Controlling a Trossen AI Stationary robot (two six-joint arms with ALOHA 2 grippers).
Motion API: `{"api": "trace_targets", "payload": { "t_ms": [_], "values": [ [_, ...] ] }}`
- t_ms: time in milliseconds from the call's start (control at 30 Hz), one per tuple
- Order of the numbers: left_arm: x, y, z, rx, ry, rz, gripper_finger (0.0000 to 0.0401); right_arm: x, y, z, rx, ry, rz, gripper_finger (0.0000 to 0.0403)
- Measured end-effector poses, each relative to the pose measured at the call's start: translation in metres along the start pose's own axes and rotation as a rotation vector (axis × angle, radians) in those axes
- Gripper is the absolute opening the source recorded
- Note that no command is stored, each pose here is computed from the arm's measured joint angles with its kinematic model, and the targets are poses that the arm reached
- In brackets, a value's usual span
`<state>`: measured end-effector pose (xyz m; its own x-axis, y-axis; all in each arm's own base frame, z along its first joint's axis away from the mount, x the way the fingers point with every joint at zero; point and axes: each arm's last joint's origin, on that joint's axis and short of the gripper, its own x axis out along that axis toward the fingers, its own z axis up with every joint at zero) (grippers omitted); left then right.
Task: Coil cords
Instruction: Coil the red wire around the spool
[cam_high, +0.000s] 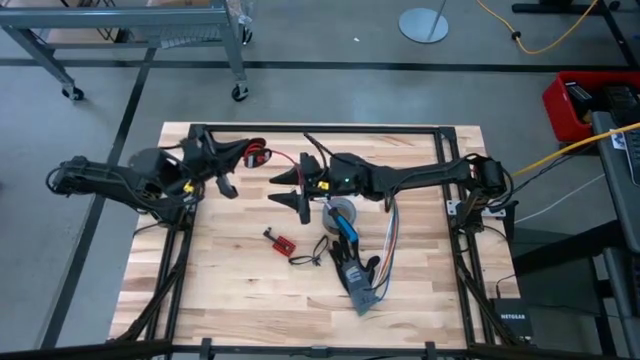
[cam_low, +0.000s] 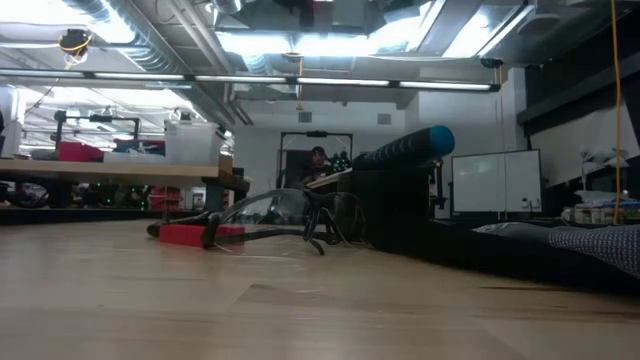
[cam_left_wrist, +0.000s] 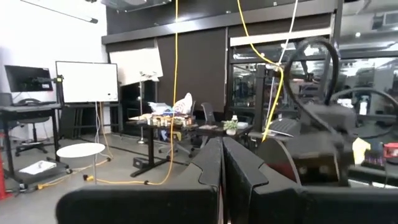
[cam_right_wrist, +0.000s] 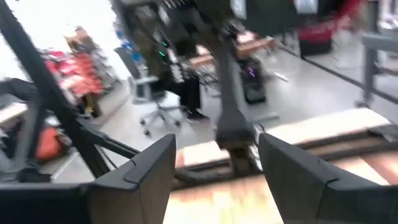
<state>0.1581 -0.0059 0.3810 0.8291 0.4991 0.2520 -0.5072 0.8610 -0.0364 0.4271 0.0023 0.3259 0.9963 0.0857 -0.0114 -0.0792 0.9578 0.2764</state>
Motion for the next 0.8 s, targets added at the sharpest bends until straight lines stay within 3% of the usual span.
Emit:
{"api": "trace_targets", "payload": {
  "t_ms": [400, 567, 800],
  "values": [
    [-0.006, 0.006, 0.009, 0.002, -0.050, 0.004, 0.0000, -0.012, -0.020, -0.043, -0.035, 0.405, -0.401, 0.0234],
    [-0.009, 0.005, 0.010, 0.001, -0.050, -0.041, 0.0000, -0.017, -0.026, -0.046, -0.131, 0.435, -0.569, 0.0234],
    [-0.021, 0.000, -0.003, -0.027, 0.100, -0.130, 0.0000, -0.026, -0.037, -0.024, -0.099, 0.404, -0.461, 0.0234]
  ]
}}
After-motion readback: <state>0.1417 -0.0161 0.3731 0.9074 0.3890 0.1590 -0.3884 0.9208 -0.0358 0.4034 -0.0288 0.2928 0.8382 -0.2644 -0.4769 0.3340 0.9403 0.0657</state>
